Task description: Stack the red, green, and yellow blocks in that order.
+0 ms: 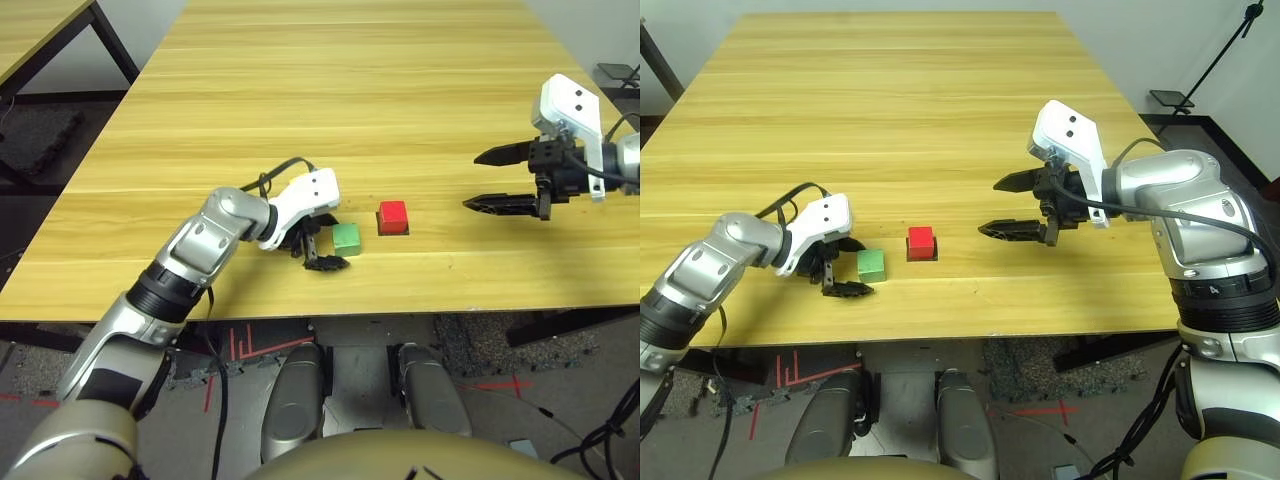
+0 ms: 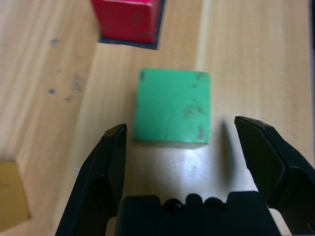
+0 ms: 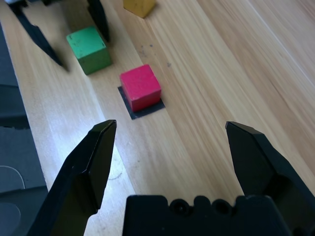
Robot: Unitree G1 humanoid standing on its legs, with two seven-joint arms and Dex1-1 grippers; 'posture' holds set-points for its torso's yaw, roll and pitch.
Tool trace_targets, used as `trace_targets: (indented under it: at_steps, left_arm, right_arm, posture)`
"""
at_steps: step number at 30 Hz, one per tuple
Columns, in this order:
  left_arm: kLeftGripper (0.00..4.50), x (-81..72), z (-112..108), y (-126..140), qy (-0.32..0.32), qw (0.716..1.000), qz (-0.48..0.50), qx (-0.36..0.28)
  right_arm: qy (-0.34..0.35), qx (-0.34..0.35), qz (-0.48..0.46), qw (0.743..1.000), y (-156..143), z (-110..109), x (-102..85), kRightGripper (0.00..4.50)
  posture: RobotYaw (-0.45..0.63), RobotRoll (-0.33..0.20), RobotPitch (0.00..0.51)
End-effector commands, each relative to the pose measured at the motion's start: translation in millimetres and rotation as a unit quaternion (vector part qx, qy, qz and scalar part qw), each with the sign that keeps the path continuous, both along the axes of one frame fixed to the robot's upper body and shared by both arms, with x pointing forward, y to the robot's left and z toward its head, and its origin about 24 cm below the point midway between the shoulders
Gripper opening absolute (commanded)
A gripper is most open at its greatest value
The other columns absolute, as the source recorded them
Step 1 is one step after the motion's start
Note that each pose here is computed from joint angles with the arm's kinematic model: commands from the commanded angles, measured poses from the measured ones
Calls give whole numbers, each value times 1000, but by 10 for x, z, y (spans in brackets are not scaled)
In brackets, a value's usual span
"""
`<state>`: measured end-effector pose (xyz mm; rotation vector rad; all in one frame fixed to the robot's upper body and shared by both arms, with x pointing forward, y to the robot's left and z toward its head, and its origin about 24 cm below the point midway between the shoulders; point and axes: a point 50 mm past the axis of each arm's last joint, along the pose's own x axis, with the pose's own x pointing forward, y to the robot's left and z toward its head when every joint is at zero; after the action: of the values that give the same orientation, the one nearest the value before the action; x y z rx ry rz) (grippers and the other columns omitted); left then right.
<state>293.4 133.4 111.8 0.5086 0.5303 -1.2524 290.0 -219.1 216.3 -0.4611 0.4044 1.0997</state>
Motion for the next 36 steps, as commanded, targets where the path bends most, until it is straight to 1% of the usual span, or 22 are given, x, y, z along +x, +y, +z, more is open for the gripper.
trace_targets:
  at_steps: [1,3,5,6,9,13,15,17,22,27,31,36]
  left_arm:
    - [3495,52,13,-7,-23,999,19,-16]
    - [2882,85,84,-41,-37,998,24,-34]
    - [2148,99,185,-65,-44,998,20,-40]
    - [2045,102,240,-76,-48,998,13,-40]
    - [2054,118,400,-100,-58,998,-7,-37]
    - [2054,163,682,-208,-66,996,-46,-40]
    - [2054,203,771,-285,-65,995,-63,-44]
    - [2054,255,813,-368,-66,994,-79,-44]
    - [2054,363,783,-571,-59,991,-116,-35]
    - [2054,450,702,-767,-52,988,-140,-33]
    - [2054,517,662,-819,-59,987,-146,-24]
    - [2054,539,637,-825,-56,987,-148,-26]
  right_arm:
    - [1,3,-1,1000,-3,0,-24,4500]
    - [2,3,-1,1000,-4,-7,-29,4500]
    - [4,5,-2,1000,-1,-15,-33,4500]
    - [4,5,-2,1000,-2,-17,-35,4500]
    - [6,6,0,1000,-3,-28,-49,4500]
    - [13,7,4,1000,-12,-53,-86,4500]
    - [16,8,3,1000,-19,-68,-101,4500]
    - [18,8,4,1000,-20,-83,-113,4500]
    - [25,11,1,1000,-7,-113,-156,4500]
    - [26,9,-9,1000,-22,-113,-192,4500]
    - [28,9,-14,999,-29,-111,-230,4500]
    - [30,8,-25,999,-68,-111,-277,4500]
  posture:
    - [30,-97,95]
    - [30,-95,96]
    - [29,-92,96]
    - [29,-92,96]
    - [27,-89,94]
    - [21,-81,92]
    - [16,-76,91]
    - [7,-72,92]
    - [-24,-73,95]
    - [-55,-77,95]
    - [-74,-79,95]
    - [-97,-82,95]
